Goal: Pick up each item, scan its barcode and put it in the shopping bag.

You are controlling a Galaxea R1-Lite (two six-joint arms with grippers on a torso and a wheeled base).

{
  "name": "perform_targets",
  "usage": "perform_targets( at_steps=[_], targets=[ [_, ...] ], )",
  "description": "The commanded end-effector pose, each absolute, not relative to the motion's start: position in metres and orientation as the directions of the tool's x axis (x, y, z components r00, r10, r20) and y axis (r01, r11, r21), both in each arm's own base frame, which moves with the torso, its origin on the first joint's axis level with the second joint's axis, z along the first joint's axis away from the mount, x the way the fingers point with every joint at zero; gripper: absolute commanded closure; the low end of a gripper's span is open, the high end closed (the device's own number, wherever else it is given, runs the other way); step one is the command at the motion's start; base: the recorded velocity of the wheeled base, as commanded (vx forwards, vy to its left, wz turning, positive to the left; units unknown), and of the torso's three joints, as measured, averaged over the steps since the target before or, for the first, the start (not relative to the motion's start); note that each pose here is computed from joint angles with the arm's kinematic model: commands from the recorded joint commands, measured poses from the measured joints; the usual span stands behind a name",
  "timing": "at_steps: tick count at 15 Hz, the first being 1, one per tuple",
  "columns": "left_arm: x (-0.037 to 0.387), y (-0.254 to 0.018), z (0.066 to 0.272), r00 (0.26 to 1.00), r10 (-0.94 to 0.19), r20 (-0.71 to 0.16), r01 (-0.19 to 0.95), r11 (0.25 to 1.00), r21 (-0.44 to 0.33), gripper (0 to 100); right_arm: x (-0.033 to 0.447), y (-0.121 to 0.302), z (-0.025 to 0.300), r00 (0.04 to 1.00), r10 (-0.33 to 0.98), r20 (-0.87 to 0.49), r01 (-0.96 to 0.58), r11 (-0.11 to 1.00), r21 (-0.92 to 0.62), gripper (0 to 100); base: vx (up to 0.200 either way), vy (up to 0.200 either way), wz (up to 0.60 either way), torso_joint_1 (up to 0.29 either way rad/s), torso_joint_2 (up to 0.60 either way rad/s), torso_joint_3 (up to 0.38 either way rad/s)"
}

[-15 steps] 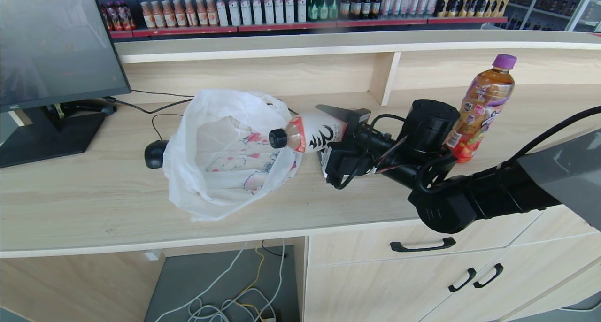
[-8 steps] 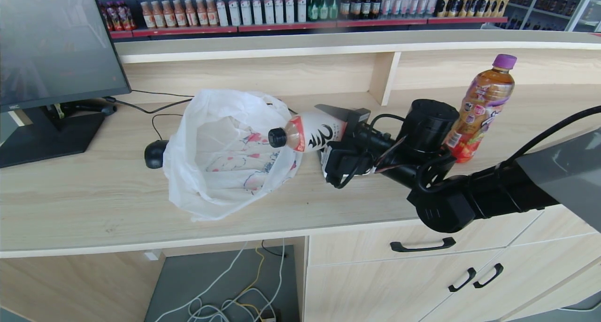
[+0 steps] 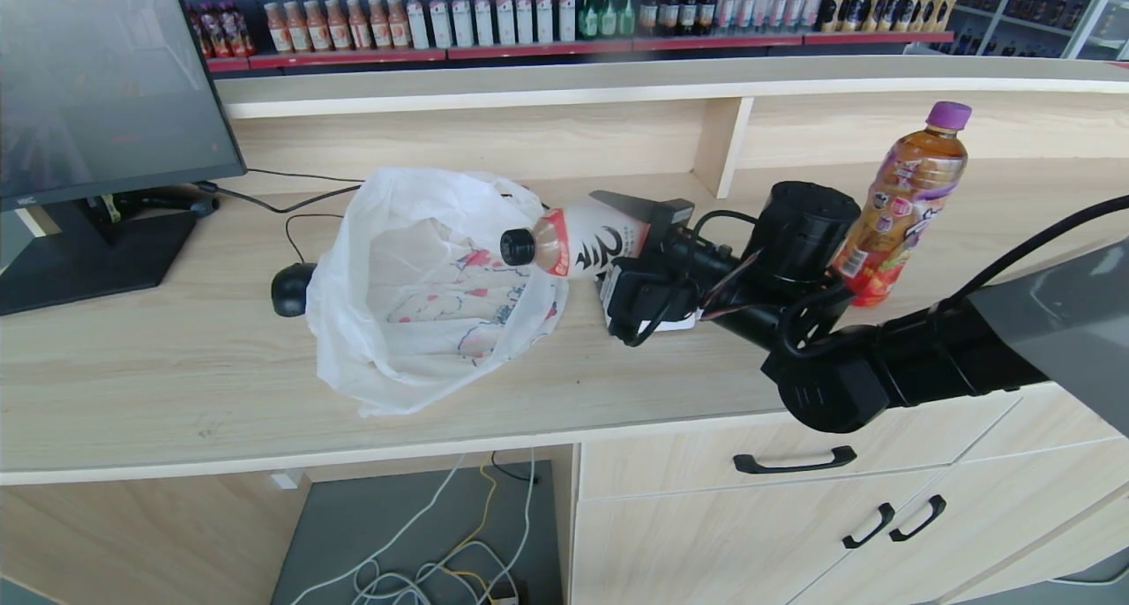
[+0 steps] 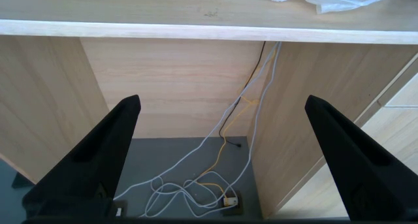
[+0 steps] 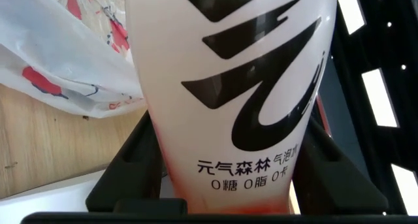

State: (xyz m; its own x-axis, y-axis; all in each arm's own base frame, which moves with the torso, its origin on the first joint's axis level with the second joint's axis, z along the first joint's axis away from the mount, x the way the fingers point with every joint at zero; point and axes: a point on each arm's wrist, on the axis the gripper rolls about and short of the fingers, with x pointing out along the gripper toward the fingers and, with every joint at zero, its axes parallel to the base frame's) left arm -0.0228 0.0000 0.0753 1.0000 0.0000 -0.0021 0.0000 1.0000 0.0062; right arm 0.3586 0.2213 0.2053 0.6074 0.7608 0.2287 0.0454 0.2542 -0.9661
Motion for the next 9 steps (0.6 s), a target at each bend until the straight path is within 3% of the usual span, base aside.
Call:
perform_targets(
  at_steps=[1, 9],
  targets=[
    [-0.023, 0.0, 0.075, 1.0, 0.0, -0.002, 0.0, 1.0, 0.006, 0, 0.355, 0.22, 0.215, 0.602, 0.757, 0.252, 0.069, 0.265, -0.962, 100, 0.0, 0.0, 0.0, 0.0, 0.0, 0.0],
    [-0.023, 0.0, 0.075, 1.0, 0.0, -0.002, 0.0, 1.0, 0.006, 0, 0.305, 0.229, 0.272, 0.612, 0.705, 0.359, -0.052, 0.489, -0.871, 100, 0.0, 0.0, 0.0, 0.0, 0.0, 0.0]
  ],
)
